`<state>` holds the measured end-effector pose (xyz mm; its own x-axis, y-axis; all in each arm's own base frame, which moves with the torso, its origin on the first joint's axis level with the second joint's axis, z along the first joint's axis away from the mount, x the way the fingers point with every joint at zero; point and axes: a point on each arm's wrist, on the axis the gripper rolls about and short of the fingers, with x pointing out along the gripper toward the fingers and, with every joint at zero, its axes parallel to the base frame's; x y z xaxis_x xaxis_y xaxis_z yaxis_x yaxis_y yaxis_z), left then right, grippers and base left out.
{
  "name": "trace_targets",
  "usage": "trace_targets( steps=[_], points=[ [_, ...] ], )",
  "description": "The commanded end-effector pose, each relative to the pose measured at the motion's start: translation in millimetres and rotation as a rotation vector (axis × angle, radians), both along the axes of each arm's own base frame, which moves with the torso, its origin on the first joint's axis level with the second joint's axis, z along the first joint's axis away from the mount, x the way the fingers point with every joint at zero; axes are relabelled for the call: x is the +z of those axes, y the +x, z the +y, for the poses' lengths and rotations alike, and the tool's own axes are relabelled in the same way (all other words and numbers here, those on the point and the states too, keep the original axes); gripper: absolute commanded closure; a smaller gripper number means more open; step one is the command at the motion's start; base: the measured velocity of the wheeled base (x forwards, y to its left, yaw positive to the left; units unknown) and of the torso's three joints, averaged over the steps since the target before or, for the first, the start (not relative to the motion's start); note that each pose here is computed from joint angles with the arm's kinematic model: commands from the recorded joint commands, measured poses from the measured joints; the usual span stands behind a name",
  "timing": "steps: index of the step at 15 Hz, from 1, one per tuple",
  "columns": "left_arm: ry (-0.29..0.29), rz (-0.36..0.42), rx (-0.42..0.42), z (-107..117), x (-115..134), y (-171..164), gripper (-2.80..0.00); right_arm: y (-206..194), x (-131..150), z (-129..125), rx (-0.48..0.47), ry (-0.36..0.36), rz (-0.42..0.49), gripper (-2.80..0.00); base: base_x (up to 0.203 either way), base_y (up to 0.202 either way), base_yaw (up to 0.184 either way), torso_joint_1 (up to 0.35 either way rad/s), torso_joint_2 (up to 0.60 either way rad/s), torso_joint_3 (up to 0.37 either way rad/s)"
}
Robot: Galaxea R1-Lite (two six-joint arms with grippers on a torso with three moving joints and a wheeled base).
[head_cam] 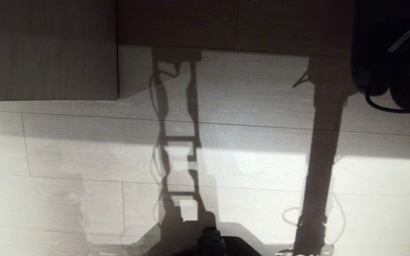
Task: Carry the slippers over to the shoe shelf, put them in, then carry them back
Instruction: Pick up the slippers on the floor, then place the slippers into the shoe cabinet
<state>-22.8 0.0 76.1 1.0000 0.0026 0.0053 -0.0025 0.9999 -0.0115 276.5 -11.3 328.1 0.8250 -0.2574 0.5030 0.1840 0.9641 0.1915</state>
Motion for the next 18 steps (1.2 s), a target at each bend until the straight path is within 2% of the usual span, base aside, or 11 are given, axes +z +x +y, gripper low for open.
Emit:
trace_targets(
  steps=[1, 6, 8, 11, 15, 18],
  points=[
    [-0.001, -0.001, 0.001, 0, 0, 0, 0.0, -57, 6, 3, 0.005, -0.02, -0.029, 0.0, 0.0, 0.0, 0.0, 0.0, 0.0, 0.0],
    [-0.001, -0.001, 0.001, 0, 0, 0, 0.0, -155, -29, 9, 0.024, -0.087, 0.084, 0.0, 0.0, 0.0, 0.0, 0.0, 0.0, 0.0],
    [-0.001, -0.001, 0.001, 0, 0, 0, 0.0, -190, -51, 9, 0.04, -0.134, 0.142, 0.0, 0.0, 0.0, 0.0, 0.0, 0.0, 0.0],
    [-0.001, -0.001, 0.001, 0, 0, 0, 0.0, -221, -94, 10, 0.074, -0.176, 0.258, 0.0, 0.0, 0.0, 0.0, 0.0, 0.0, 0.0],
    [-0.001, -0.001, 0.001, 0, 0, 0, 0.0, -266, -144, 9, 0.117, -0.203, 0.291, 0.0, 0.0, 0.0, 0.0, 0.0, 0.0, 0.0],
    [-0.001, 0.001, 0.001, 0, 0, 0, 0.0, -284, -180, 10, 0.156, -0.236, 0.372, 0.0, 0.0, 0.0, 0.0, 0.0, 0.0, 0.0]
  ],
)
